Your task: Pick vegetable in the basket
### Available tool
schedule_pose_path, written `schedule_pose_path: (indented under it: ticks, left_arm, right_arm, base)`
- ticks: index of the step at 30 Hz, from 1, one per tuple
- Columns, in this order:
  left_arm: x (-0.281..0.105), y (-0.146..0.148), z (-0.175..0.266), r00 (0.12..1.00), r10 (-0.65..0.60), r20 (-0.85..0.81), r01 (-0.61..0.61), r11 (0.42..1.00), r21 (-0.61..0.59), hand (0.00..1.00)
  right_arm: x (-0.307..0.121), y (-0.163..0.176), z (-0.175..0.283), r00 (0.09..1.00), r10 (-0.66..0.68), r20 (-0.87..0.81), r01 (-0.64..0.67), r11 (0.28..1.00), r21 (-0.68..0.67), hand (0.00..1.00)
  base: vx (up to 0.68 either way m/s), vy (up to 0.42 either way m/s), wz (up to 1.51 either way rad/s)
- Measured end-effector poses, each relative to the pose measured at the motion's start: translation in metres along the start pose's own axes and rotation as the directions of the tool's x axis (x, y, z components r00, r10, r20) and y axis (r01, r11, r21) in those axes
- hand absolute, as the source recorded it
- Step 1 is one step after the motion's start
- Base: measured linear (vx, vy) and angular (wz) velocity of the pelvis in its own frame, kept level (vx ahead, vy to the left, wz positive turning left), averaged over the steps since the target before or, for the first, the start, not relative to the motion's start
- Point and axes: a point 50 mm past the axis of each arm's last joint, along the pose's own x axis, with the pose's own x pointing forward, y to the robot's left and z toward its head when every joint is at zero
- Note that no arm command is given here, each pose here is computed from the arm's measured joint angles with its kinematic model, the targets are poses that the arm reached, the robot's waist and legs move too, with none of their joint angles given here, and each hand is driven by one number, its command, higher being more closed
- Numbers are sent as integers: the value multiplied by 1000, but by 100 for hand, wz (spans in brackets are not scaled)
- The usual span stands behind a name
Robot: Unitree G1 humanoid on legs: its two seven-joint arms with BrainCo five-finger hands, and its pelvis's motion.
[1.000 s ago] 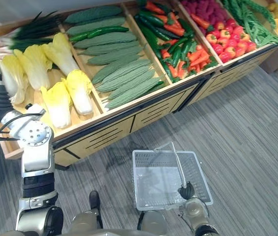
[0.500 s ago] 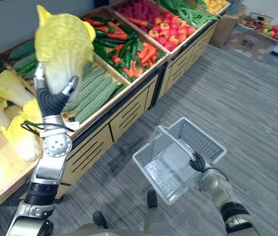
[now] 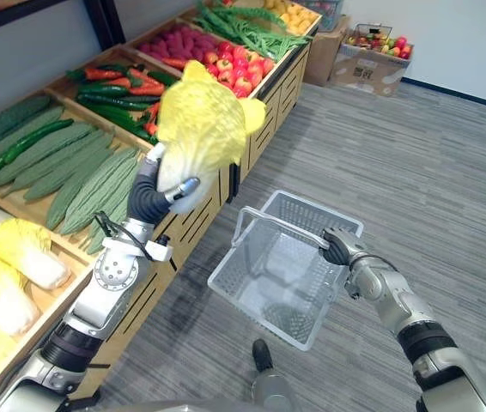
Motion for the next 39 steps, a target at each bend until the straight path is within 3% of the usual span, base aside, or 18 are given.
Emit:
schedule_pose_path:
  ticks: [4, 15, 24, 27, 39]
  left_arm:
    - [-4, -19, 11, 975, -217, 47, 219, 975, -35, 100]
    - [-29, -34, -2, 832, -550, -69, 550, 835, -24, 100]
    - [-48, -37, -16, 757, -632, -166, 638, 769, -21, 100]
    - [-56, -37, -29, 724, -648, -236, 674, 738, 41, 100]
    - [-80, -37, -68, 568, -697, -437, 821, 516, 244, 100]
  right_arm:
    - [-1, -10, 19, 992, 3, 123, 4, 998, -57, 100]
    - [-11, -29, 33, 969, 43, 244, -8, 990, -144, 100]
    - [-17, -35, 55, 928, 48, 369, 6, 989, -145, 100]
    - [-18, -36, 58, 922, 44, 384, 5, 992, -127, 100]
    - [-25, -38, 76, 876, 66, 478, -6, 992, -126, 100]
  base:
    - [-24, -38, -32]
    - [-39, -28, -21]
    - [-47, -38, -23]
    - [-46, -21, -10]
    - [-54, -31, -1]
